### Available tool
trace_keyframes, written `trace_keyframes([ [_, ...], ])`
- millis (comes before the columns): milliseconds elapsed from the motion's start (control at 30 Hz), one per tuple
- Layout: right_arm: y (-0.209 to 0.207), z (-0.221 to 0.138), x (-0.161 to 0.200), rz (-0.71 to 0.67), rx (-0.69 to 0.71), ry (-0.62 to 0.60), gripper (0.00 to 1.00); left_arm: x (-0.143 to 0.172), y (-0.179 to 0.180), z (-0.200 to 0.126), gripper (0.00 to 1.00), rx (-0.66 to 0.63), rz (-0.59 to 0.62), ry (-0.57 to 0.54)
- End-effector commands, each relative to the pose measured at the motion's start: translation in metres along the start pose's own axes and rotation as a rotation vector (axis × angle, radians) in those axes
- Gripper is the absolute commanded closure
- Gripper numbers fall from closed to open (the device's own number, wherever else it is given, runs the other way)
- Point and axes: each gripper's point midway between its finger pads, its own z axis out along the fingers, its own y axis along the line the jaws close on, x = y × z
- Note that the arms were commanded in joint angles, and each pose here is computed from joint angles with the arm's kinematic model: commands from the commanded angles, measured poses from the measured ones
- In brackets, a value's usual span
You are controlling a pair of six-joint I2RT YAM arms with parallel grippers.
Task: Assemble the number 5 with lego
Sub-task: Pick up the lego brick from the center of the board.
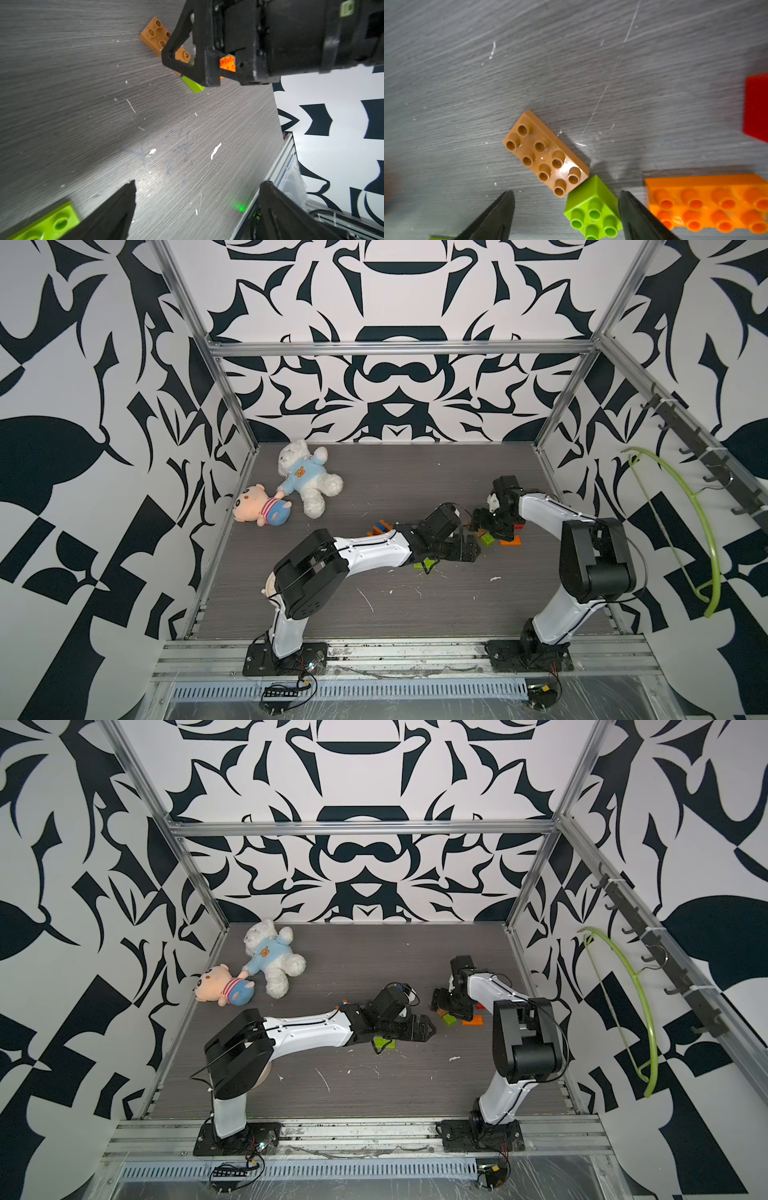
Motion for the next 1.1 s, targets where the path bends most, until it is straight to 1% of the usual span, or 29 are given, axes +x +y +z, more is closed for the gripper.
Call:
trace_keyframes([
  [0, 0.008, -0.012, -0.006, -0.03, -0.024, -0.013, 0.19, -0.001, -0.005, 0.001, 0.01, 0.019, 0.004, 0.002],
  [100, 0.011, -0.015, 0.001, -0.03, -0.053, 0.002, 0.21, -0.002, -0.002, 0.0, 0.01, 0.011, 0.0, -0.008],
  [233, 0.014, -0.013, 0.011, -0.035, -0.06, 0.029, 0.27, -0.003, -0.002, 0.001, 0.01, 0.006, -0.003, -0.013],
  [300, 0.012, -0.012, 0.015, -0.041, -0.032, 0.042, 0.33, -0.004, -0.003, 0.001, 0.01, 0.007, -0.003, -0.011],
  [433, 0.012, -0.014, 0.021, -0.083, 0.031, 0.036, 0.35, -0.004, 0.0, 0.0, 0.01, -0.007, -0.005, -0.016],
  [500, 0.009, -0.015, 0.022, -0.111, 0.084, 0.029, 0.39, -0.003, 0.002, -0.001, 0.01, -0.013, -0.009, -0.019],
  [600, 0.009, -0.014, 0.023, -0.131, 0.119, 0.036, 0.41, -0.004, 0.004, -0.002, 0.01, -0.019, -0.012, -0.024],
  [667, 0.009, -0.013, 0.024, -0.147, 0.136, 0.04, 0.46, -0.004, 0.003, -0.002, 0.01, -0.019, -0.014, -0.026],
  [767, 0.009, -0.011, 0.023, -0.16, 0.159, 0.047, 0.48, -0.004, 0.003, -0.002, 0.01, -0.02, -0.014, -0.027],
  [833, 0.008, -0.009, 0.023, -0.16, 0.165, 0.048, 0.5, -0.005, 0.003, -0.002, 0.01, -0.019, -0.017, -0.027],
  [967, 0.012, -0.008, 0.023, -0.148, 0.145, 0.041, 0.54, -0.005, 0.004, -0.003, 0.01, -0.022, -0.016, -0.029],
  [1033, 0.013, -0.007, 0.023, -0.145, 0.14, 0.045, 0.54, -0.004, 0.004, -0.003, 0.01, -0.024, -0.018, -0.029],
  [1067, 0.013, -0.007, 0.023, -0.145, 0.138, 0.048, 0.52, -0.004, 0.004, -0.003, 0.01, -0.024, -0.019, -0.03],
])
